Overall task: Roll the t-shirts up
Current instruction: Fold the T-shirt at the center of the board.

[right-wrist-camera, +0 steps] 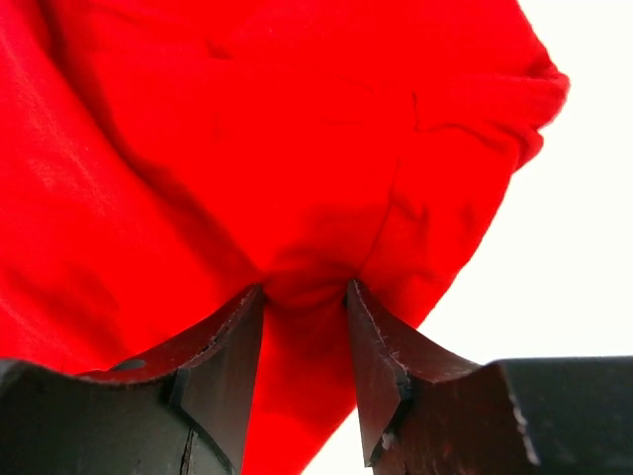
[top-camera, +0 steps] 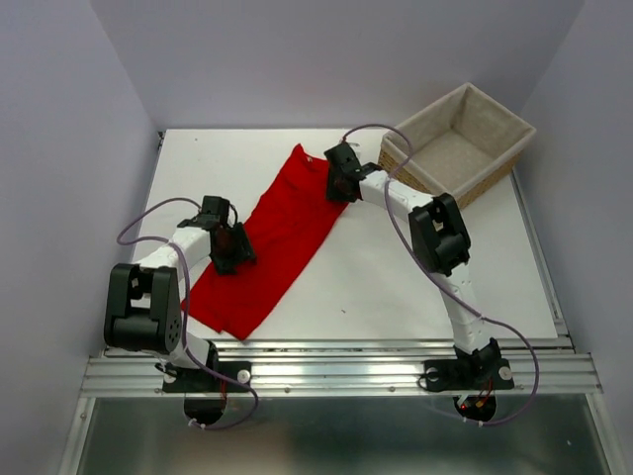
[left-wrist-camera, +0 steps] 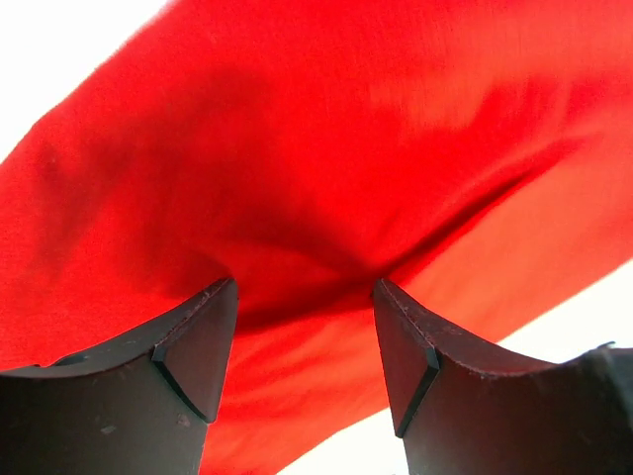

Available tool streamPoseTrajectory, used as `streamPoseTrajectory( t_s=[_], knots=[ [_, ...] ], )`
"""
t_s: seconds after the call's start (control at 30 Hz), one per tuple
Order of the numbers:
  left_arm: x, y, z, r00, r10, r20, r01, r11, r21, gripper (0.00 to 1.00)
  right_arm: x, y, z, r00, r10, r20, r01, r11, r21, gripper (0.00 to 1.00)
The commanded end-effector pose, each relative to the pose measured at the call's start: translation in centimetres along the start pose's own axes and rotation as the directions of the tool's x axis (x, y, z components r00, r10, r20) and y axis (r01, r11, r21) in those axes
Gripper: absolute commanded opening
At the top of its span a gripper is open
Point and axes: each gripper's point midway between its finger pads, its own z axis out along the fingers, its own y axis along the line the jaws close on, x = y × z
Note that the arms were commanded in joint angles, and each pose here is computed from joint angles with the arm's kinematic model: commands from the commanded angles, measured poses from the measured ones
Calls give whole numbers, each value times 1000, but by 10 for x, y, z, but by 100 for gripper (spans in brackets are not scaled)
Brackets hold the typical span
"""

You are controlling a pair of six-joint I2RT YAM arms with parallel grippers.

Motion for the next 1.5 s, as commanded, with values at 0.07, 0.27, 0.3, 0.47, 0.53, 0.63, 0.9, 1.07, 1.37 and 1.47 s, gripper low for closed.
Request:
streamPoseTrajectory(
  t_s=[0.07, 0.27, 0.3, 0.47, 0.53, 0.63, 0.9, 1.07, 1.37, 1.47],
  knots=[
    [3, -26, -51, 1000, -13, 23, 10, 992, 129, 68, -45, 32, 17, 992, -106, 76, 113, 988, -104, 48],
    [-75, -63, -115, 968, 29, 250, -75, 981, 176, 67, -79, 46, -13, 983, -119, 141, 139, 980, -141, 58],
    [-94, -74, -121, 959, 38, 279, -93, 978, 187, 67, -86, 47, -28, 981, -113, 156, 137, 978, -155, 58],
    [-145, -109, -112, 951, 37, 308, -111, 967, 228, 60, -91, 43, -77, 981, -78, 175, 113, 973, -201, 64],
    [-165, -127, -100, 954, 33, 297, -116, 958, 263, 57, -83, 34, -100, 984, -62, 164, 97, 972, -212, 67],
    [-184, -147, -78, 962, 30, 271, -114, 947, 302, 56, -66, 27, -123, 986, -47, 159, 81, 973, -215, 70],
    [-206, -168, -13, 977, 4, 213, -72, 947, 312, 52, 28, -45, -169, 997, 41, 64, -31, 988, -151, 70],
    [-209, -172, 24, 984, -11, 178, -43, 954, 298, 44, 49, -83, -205, 992, 90, 90, -81, 992, -96, 71],
    [-216, -185, 55, 984, -8, 178, -41, 961, 272, 42, 77, -118, -226, 990, 115, 76, -114, 993, -20, 72],
    [-218, -185, 61, 985, -10, 172, -36, 964, 262, 42, 80, -121, -227, 991, 117, 67, -116, 993, -10, 71]
  ],
)
